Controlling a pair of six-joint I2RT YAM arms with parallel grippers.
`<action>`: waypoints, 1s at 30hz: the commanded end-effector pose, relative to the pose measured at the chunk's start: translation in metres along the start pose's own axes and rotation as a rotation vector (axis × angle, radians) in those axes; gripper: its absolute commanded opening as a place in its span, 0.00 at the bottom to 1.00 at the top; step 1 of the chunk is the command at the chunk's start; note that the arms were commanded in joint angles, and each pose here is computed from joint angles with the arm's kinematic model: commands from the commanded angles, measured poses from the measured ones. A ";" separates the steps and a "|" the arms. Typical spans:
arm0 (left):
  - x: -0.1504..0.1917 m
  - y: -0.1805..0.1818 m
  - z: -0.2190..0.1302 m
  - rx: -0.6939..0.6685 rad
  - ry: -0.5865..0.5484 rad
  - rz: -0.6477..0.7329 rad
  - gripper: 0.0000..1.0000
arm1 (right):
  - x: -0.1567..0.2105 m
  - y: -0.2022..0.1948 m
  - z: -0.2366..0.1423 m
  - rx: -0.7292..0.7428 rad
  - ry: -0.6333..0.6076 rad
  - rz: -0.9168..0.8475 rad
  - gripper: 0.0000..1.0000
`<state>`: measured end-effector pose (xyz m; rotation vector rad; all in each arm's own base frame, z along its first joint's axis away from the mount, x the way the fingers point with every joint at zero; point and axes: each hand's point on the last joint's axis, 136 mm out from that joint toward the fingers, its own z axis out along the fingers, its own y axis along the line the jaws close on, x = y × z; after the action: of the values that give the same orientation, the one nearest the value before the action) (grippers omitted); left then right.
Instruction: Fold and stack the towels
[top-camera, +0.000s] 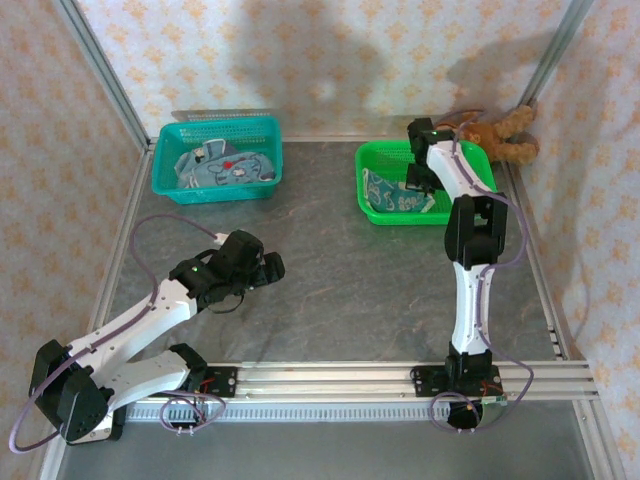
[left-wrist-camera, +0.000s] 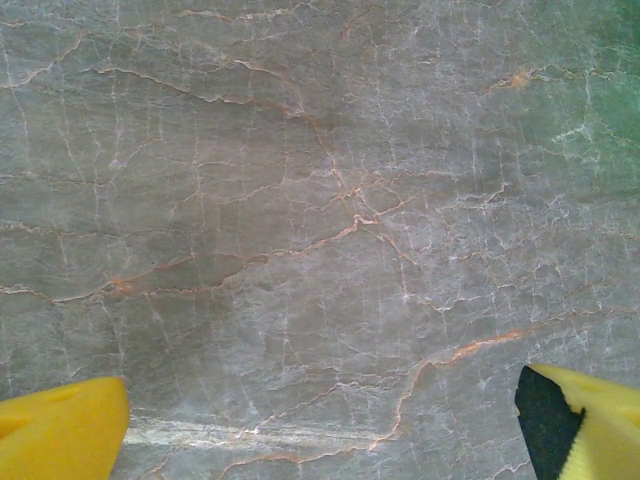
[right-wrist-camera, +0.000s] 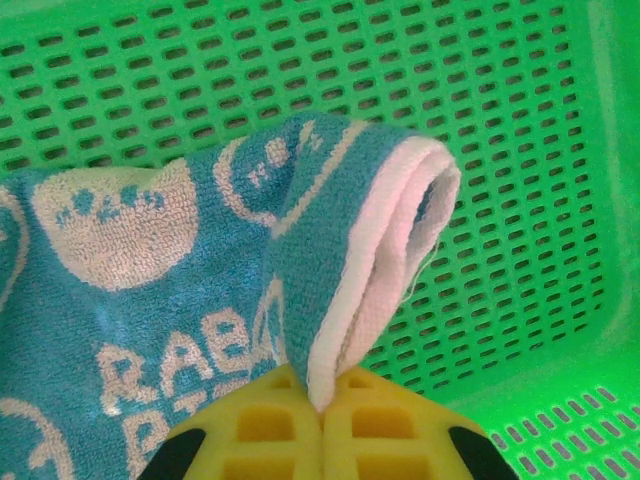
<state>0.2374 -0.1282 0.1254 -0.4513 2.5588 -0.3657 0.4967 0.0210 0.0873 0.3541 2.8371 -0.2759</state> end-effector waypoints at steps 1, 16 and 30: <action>-0.002 0.003 -0.003 -0.010 -0.003 0.008 1.00 | -0.009 -0.006 -0.008 0.038 -0.031 -0.009 0.00; -0.001 0.003 -0.002 -0.006 0.003 0.004 1.00 | -0.023 -0.037 -0.030 0.146 -0.096 -0.019 0.00; -0.001 0.001 0.000 -0.004 0.011 0.005 1.00 | -0.028 -0.055 -0.036 0.208 -0.118 -0.006 0.00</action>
<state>0.2367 -0.1294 0.1251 -0.4506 2.5643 -0.3761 0.5010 -0.0145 0.1033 0.3382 2.7655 -0.5179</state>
